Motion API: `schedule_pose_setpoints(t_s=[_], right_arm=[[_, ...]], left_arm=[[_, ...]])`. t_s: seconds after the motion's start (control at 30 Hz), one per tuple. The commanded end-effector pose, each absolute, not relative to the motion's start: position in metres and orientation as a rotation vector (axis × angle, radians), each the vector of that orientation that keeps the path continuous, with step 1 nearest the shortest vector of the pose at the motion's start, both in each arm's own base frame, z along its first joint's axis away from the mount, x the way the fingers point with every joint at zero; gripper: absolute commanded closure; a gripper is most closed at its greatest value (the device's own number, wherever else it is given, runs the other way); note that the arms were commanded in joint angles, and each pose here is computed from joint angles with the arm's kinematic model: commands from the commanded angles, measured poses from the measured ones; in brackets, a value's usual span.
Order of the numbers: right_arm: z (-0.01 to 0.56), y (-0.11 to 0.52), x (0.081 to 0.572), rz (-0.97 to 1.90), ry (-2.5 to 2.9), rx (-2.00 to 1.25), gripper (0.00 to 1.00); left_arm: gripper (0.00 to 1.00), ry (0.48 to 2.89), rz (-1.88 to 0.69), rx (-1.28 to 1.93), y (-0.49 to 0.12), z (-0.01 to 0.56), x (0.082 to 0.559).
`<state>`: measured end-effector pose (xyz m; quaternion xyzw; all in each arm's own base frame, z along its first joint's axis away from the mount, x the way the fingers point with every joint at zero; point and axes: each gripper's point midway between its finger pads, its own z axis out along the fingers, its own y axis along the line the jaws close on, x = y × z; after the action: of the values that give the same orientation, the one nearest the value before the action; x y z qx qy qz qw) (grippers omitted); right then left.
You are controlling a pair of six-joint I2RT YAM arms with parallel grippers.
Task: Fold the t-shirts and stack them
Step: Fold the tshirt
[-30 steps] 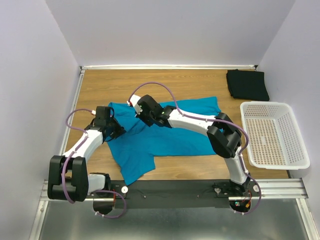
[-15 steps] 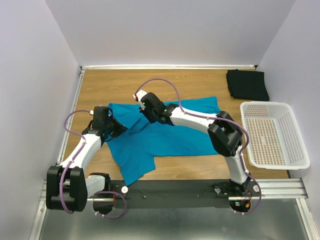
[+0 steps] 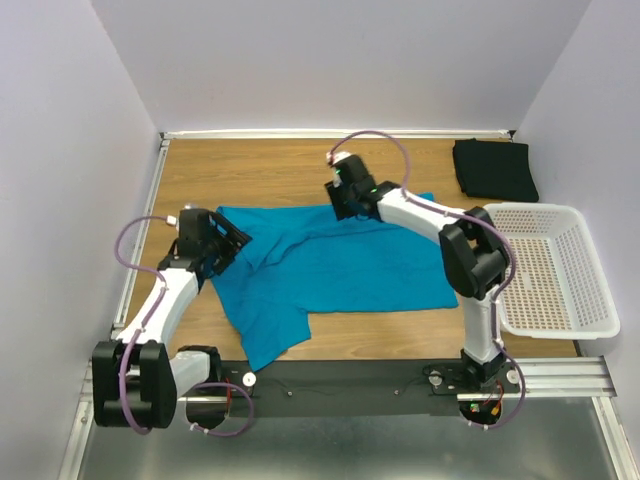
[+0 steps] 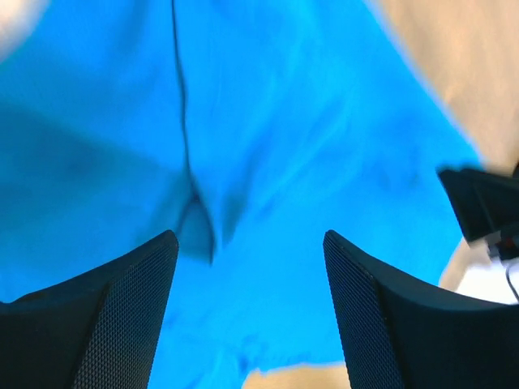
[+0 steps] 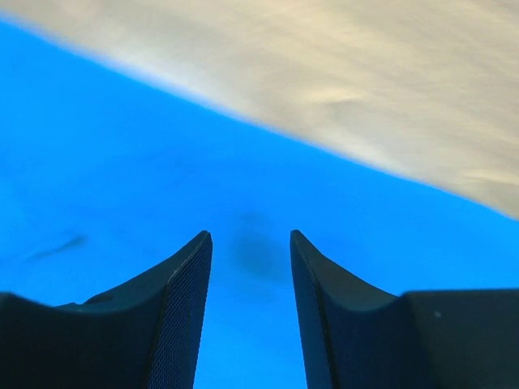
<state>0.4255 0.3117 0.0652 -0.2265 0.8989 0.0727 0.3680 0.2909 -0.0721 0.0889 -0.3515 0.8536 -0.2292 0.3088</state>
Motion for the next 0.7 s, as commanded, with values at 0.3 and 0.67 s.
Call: schedule_pose_setpoints(t_s=[0.3,0.67], right_arm=[[0.087,0.241,0.472,0.429,2.382,-0.119,0.48],[0.067,0.180,0.478,0.373,2.423,0.137,0.49]], left_arm=[[0.23,2.050,-0.227,-0.749,0.023,0.130,0.426],[0.42,2.195,-0.342,-0.740,0.008,0.077,0.467]])
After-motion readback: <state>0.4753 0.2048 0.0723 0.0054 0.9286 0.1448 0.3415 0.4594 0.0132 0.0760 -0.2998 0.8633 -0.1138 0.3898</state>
